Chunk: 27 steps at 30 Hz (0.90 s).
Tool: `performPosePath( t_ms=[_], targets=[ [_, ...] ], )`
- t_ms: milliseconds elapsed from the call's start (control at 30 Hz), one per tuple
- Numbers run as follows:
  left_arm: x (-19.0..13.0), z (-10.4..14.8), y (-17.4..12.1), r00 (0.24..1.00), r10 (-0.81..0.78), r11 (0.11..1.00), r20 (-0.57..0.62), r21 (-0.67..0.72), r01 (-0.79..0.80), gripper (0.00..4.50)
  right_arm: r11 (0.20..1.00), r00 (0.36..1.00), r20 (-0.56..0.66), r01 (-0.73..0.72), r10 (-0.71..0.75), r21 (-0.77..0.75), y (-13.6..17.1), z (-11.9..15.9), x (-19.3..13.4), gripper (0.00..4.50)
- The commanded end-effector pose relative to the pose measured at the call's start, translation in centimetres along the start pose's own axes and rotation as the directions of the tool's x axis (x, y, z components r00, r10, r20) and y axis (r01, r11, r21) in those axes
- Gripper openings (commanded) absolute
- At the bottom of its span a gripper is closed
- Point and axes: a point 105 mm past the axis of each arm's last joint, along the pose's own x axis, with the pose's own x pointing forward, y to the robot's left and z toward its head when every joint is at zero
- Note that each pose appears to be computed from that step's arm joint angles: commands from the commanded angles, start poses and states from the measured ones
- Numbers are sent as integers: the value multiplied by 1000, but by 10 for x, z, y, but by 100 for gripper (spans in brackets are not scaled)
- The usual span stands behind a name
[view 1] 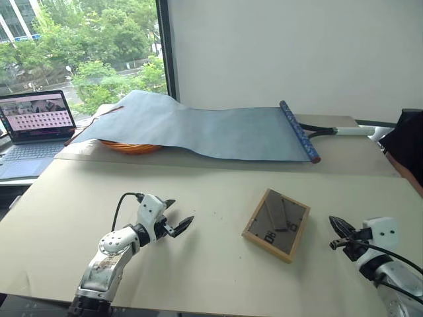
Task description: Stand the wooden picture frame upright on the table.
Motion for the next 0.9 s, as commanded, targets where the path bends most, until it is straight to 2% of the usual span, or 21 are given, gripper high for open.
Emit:
performPosePath(
  t_ms=[33, 100, 233, 367, 467, 700, 800, 900],
  targets=[
    [0, 13, 5, 999, -22, 1000, 31, -9, 22, 450, 1000, 999, 45, 3, -2, -20, -2, 10, 1, 3],
    [0, 25, 9, 997, -74, 997, 37, -36, 75, 450, 997, 995, 63, -76, 75, 13, 6, 17, 3, 3],
    [3, 44, 9, 985, -165, 980, 50, -100, 170, 450, 986, 980, 105, -164, 168, -42, 9, 36, 0, 3],
    [5, 63, 3, 957, -287, 955, 53, -63, 290, 450, 964, 962, 88, -252, 259, -85, 12, 48, -4, 3],
    [7, 74, 0, 931, -357, 931, 80, -56, 361, 379, 951, 956, 45, -283, 291, -124, 14, 48, -7, 0],
    [24, 58, -12, 888, -455, 884, -59, 93, 459, 128, 938, 945, -145, -313, 292, -150, 11, 38, -14, 0],
    [53, 51, -37, 834, -541, 819, -108, 154, 552, 11, 934, 926, -247, -326, 284, -149, 15, 30, -14, 0],
    [80, 48, -58, 799, -584, 776, -140, 193, 601, 1, 930, 910, -298, -341, 289, -139, 24, 24, -8, 0]
  ],
)
